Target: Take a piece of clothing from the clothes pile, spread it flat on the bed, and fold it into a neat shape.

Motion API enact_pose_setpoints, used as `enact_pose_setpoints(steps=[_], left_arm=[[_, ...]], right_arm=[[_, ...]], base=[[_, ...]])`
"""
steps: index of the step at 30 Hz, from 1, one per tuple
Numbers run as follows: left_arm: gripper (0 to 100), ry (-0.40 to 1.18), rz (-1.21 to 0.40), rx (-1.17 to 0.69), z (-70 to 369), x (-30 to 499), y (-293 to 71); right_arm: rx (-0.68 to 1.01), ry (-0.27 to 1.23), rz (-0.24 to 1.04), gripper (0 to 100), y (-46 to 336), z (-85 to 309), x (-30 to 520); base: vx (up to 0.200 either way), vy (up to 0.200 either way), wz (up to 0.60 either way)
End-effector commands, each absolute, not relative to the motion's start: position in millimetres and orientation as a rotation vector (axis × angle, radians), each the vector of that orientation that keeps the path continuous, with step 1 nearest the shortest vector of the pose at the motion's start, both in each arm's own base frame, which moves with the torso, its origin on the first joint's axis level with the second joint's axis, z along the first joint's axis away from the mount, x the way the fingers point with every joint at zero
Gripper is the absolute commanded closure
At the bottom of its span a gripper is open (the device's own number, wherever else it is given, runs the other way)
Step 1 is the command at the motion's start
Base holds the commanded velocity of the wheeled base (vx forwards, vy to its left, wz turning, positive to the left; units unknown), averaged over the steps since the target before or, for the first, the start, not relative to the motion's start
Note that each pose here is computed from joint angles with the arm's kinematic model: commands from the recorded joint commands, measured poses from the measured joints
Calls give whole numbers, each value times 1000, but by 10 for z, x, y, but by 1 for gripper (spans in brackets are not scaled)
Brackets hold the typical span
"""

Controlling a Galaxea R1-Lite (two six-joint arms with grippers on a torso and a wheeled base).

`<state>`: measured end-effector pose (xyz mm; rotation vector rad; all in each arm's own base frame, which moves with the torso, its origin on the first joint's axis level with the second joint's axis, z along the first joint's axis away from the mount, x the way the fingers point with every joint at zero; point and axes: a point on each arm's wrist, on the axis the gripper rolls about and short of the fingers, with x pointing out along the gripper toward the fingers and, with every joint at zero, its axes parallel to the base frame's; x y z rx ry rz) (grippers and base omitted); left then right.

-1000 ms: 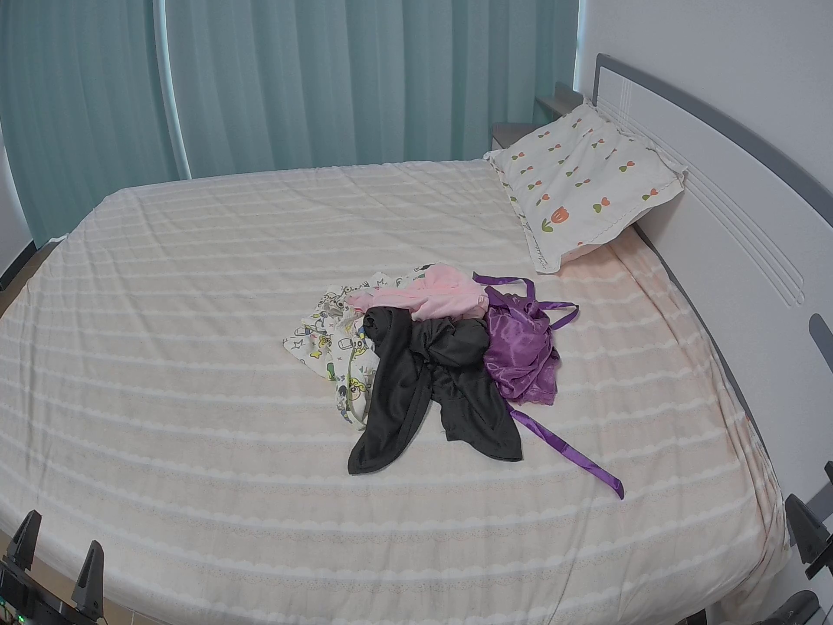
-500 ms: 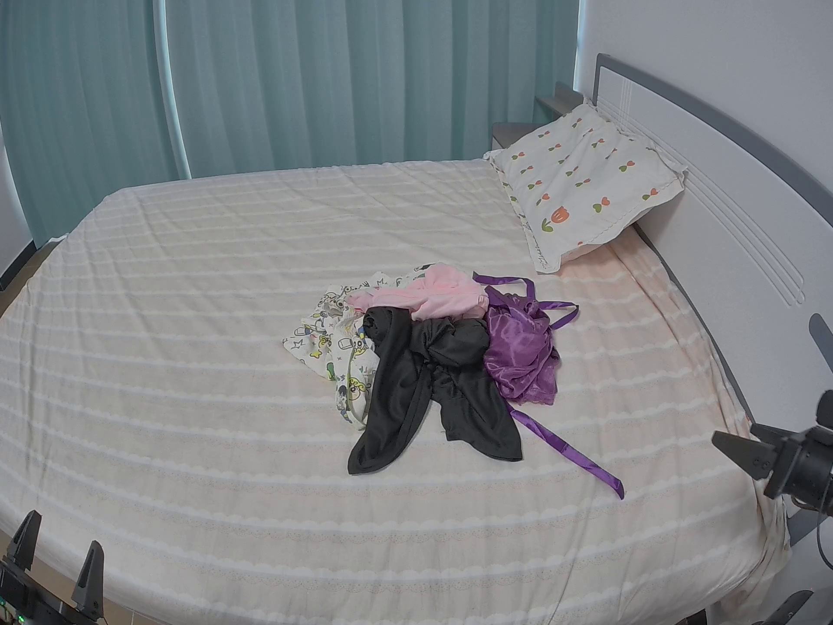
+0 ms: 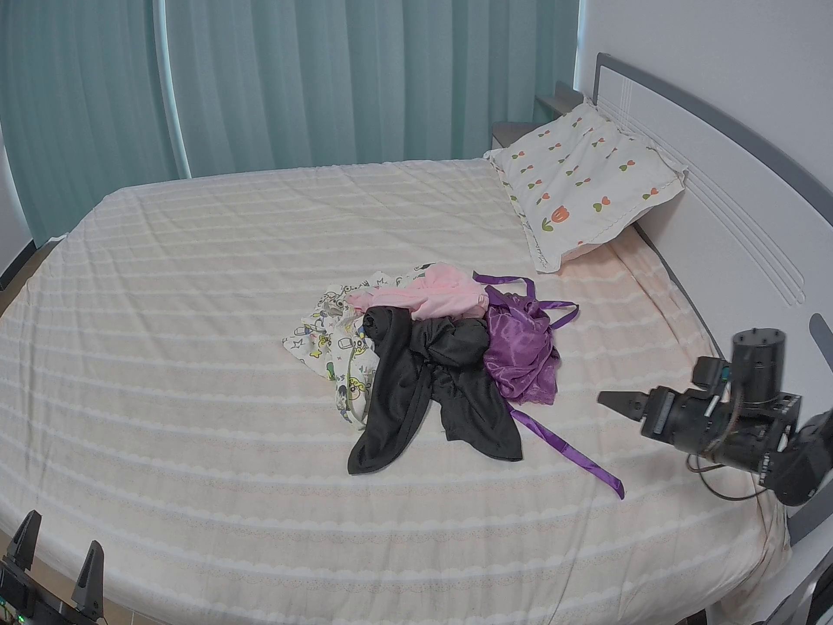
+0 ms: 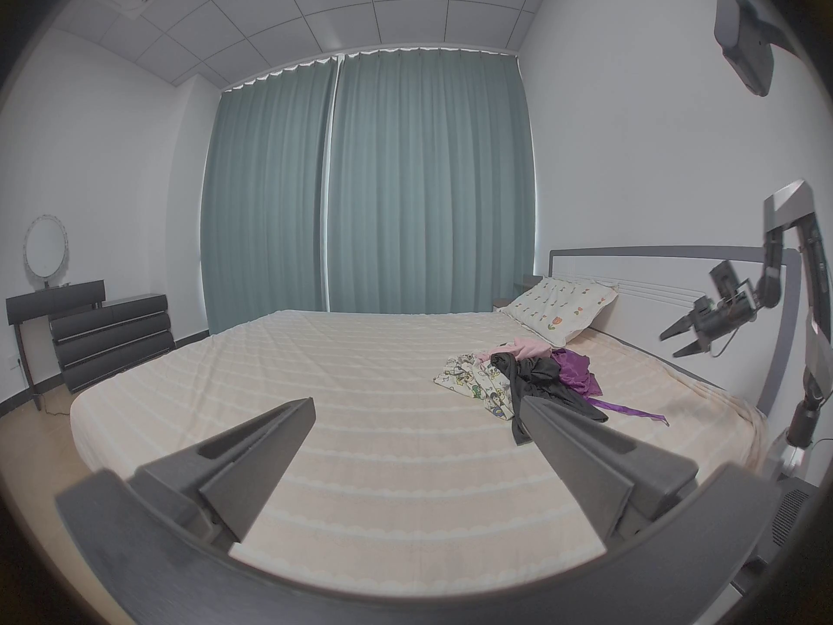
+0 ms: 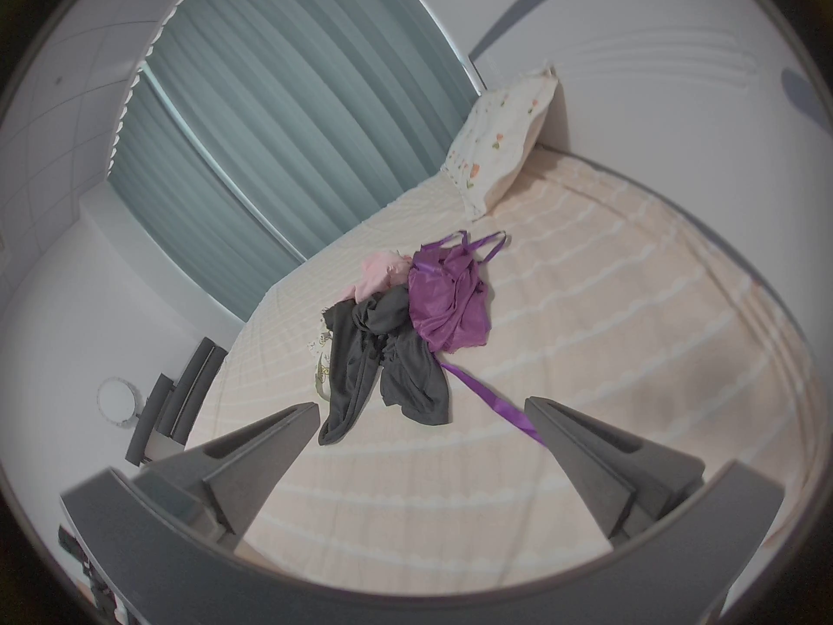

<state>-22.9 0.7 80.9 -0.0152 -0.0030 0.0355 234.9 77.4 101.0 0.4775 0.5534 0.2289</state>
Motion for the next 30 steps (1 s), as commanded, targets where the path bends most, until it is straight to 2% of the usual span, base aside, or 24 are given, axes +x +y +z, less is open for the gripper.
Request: enact_pose_setpoints(steps=[1,14,22,24,30], left_arm=[[0,3,37,-15,757,-225,8],[0,3,37,-15,757,-225,8],[0,3,37,-15,757,-225,8],[0,3,37,-15,757,-225,8],[0,3,37,-15,757,-225,8]], right_arm=[[546,684,221,0,1455,137,3038],[571,691,196,0,1805,-287,3447],[495,688,158,0,1932,-535,3688],[495,688,158,0,1932,-535,3688],[452,703,213,0,2245,-608,3713]], base=[[0,0,0],[0,0,0],[0,0,0],[0,0,0],[0,0,0]])
